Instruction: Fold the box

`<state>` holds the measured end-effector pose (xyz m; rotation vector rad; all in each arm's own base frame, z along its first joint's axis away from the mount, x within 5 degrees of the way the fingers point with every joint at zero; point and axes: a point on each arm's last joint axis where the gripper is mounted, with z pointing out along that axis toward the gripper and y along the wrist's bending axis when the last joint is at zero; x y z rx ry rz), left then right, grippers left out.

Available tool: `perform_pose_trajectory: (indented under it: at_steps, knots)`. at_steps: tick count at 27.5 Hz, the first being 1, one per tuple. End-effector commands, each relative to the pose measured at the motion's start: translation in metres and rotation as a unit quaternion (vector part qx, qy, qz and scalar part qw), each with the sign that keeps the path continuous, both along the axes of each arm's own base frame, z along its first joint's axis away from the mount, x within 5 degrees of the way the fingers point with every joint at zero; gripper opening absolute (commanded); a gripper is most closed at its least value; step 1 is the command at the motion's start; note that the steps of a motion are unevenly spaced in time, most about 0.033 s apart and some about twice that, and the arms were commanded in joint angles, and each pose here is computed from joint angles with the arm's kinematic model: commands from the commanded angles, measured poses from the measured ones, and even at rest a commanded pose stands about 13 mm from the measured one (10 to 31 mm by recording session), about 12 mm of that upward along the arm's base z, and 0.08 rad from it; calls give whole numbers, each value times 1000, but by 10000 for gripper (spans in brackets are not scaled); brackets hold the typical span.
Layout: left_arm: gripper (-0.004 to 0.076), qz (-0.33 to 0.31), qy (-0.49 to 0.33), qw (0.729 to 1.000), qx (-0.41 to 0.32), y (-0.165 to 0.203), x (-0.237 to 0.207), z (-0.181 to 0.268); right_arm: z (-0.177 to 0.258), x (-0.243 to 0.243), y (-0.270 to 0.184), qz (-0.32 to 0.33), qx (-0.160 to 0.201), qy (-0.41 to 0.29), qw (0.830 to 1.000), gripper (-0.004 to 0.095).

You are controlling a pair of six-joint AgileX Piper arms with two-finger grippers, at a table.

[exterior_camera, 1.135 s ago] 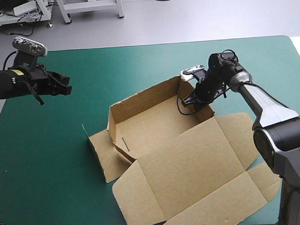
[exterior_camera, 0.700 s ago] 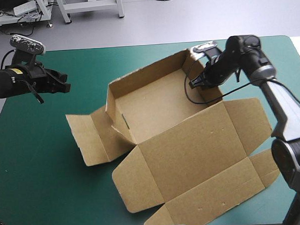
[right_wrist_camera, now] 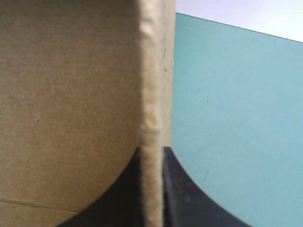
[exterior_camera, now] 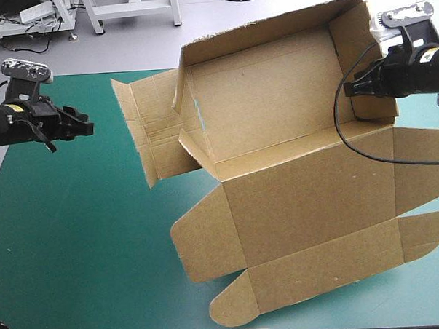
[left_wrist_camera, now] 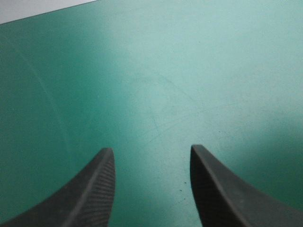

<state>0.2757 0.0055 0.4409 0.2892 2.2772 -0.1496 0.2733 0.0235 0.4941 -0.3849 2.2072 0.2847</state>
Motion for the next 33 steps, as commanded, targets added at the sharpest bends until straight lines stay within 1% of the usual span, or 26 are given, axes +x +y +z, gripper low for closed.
perform_pose_trajectory:
  at_steps: [1,2,4,7,9,10,12,14,21,24,29,33]
  knots:
    - [353,-12,-37,997,-61,0,-9,12,21,-23,5,14,25,-35,999,-25]
    - [353,-23,-34,996,-83,0,-8,7,22,-23,6,18,29,-36,999,-25]
    - [353,-56,-8,988,-143,-3,-4,-16,23,-24,9,37,42,-42,998,-25]
    - [353,-79,29,980,-183,-6,1,-35,24,-24,9,36,43,-47,997,-25]
    - [353,-117,48,969,-214,-12,1,-41,26,-23,8,32,46,-55,997,-25]
    - [353,-136,53,961,-233,-16,1,-42,26,-23,8,34,53,-56,996,-25]
    - [353,-183,53,940,-282,-24,0,-40,27,-23,10,38,62,-58,996,-25]
    - [353,-189,39,930,-314,-27,1,-35,28,-22,10,39,68,-62,995,-25]
    - [353,-195,29,914,-355,-32,1,-28,30,-18,9,30,72,-80,994,-25]
    - [353,-214,36,902,-374,-45,-1,-26,28,-11,9,24,75,-81,994,-25]
    - [353,-256,48,885,-387,-71,-6,-23,23,-2,8,21,76,-76,994,-25]
    - [353,-281,41,860,-424,-84,-10,-14,20,2,6,14,66,-75,995,-25]
